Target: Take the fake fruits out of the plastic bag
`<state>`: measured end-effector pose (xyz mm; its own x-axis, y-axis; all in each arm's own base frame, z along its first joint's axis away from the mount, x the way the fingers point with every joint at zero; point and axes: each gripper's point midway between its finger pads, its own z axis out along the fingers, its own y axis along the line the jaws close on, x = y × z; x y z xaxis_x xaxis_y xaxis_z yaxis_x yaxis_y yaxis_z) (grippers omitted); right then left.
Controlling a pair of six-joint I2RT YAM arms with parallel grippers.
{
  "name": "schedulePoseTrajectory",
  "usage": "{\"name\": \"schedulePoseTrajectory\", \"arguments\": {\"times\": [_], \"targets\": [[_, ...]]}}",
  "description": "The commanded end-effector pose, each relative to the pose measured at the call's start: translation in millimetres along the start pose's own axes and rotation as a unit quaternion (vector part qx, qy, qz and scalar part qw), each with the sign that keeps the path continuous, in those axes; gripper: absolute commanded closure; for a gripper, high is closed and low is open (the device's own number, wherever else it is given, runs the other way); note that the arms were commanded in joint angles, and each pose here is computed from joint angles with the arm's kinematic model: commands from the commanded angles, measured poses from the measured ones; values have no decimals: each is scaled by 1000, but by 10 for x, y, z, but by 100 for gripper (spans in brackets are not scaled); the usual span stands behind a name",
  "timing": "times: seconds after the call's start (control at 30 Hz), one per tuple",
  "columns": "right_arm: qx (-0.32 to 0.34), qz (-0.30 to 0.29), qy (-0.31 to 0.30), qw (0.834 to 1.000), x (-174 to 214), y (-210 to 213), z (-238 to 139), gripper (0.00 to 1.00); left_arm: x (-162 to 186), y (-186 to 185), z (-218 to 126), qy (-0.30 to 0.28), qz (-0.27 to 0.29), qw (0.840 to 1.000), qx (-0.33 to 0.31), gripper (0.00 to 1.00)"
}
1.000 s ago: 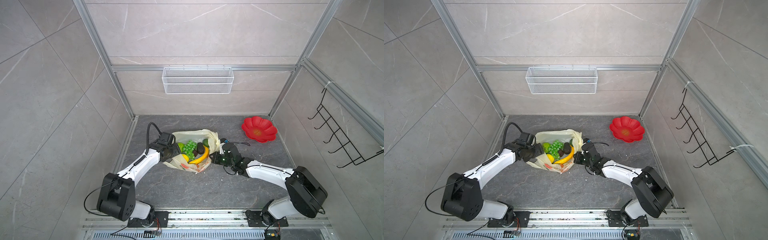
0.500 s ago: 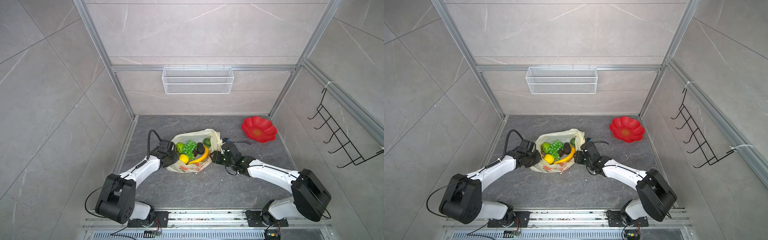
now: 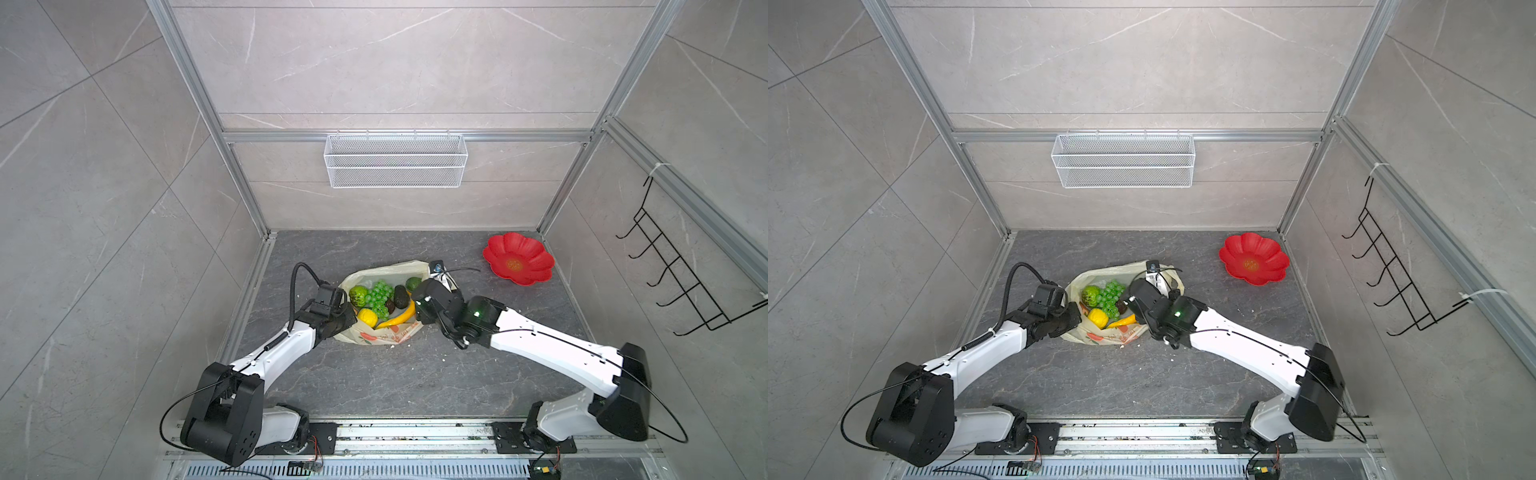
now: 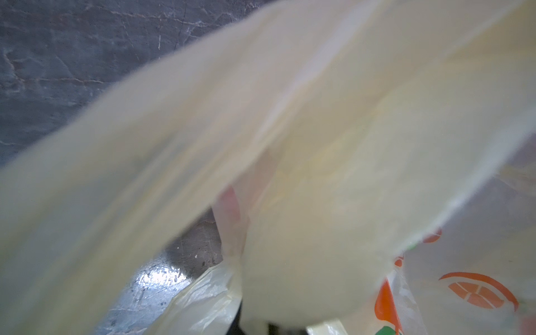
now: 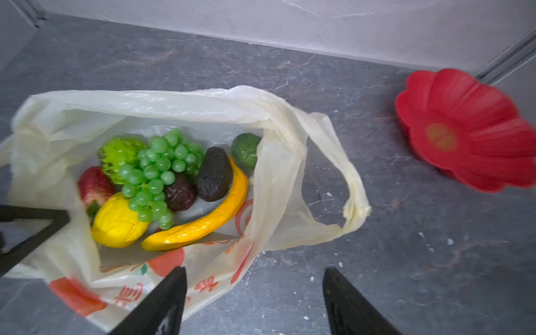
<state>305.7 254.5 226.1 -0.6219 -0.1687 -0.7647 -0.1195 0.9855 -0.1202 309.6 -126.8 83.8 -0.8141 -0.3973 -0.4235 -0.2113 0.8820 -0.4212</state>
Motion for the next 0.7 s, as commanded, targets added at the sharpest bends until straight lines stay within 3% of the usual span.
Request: {"name": "schedulePoseTrajectory", "arguments": {"times": [0.0,0.2,0.43,0.67], "targets": [[135,-110,30,984,-19,-291,331,22,-81,-116,-86,-18,18,999,23,99],[176,-134,46,974,-268,-390,854,20,-72,-101,-103,-18,19,999,20,99],[124,-116,104,980,-52,-340,1496,26,-53,-49,-69,-19,17,1000,13,100],[-47,-17,132,990,122,32,1679,46,-85,18,-17,-23,19,1000,7,100]]}}
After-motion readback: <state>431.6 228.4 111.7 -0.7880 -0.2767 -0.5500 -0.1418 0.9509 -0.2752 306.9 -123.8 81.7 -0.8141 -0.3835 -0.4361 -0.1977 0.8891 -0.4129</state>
